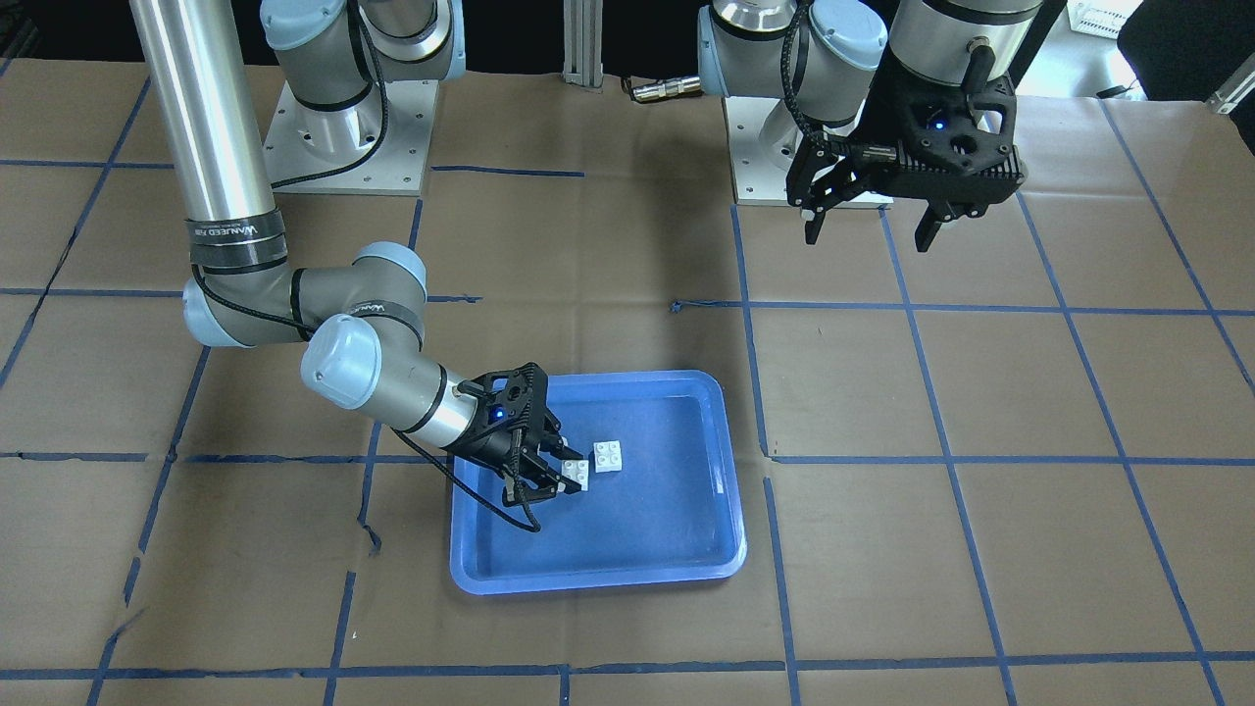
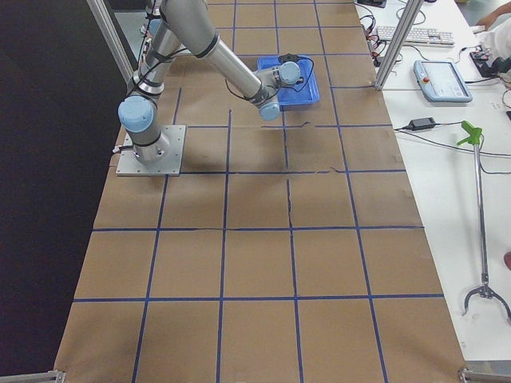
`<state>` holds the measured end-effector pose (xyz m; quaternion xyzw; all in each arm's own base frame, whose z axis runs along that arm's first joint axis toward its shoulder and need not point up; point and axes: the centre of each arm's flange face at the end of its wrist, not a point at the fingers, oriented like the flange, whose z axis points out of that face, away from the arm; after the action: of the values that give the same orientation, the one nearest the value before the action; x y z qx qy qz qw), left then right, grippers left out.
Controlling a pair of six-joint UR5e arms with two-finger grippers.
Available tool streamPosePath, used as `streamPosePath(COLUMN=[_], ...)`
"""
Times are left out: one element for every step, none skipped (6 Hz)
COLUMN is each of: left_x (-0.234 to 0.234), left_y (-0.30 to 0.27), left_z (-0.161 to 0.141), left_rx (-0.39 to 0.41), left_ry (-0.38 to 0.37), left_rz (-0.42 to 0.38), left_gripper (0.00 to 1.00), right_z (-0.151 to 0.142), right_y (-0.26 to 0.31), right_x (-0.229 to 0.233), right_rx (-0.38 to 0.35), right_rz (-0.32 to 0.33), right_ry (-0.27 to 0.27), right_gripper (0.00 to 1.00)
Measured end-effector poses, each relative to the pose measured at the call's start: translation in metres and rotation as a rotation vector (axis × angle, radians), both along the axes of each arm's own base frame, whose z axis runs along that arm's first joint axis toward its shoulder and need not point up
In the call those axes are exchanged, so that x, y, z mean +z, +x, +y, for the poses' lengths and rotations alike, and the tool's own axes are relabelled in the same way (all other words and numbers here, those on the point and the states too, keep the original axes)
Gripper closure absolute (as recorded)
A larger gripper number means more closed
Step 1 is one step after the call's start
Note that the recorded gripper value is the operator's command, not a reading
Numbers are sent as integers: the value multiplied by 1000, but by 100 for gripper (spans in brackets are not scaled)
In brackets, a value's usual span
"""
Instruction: Assemble white blocks and place on blue tray
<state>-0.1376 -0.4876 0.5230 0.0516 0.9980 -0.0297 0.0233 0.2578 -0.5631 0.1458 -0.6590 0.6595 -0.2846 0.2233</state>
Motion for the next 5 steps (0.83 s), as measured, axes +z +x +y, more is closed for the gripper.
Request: streamPosePath(left_x=[1, 1, 1, 1, 3], left_y=[1, 1, 1, 2, 3], left_z=[2, 3, 3, 3, 4], left_rx=[1, 2, 3, 4, 6], left_ry=[3, 8, 10, 10, 7], left_rz=[1, 0, 0, 1, 1], left_gripper=[1, 1, 1, 1, 1], right_z=[6, 8, 9, 10, 12], right_y=[4, 5, 6, 7, 9], right_x=[-3, -4, -4, -4, -1], right_rx=[3, 0, -3, -5, -5], right_rz=[1, 2, 3, 2, 1], right_ry=[12, 20, 26, 32, 34], right_gripper=[82, 82, 82, 82, 82])
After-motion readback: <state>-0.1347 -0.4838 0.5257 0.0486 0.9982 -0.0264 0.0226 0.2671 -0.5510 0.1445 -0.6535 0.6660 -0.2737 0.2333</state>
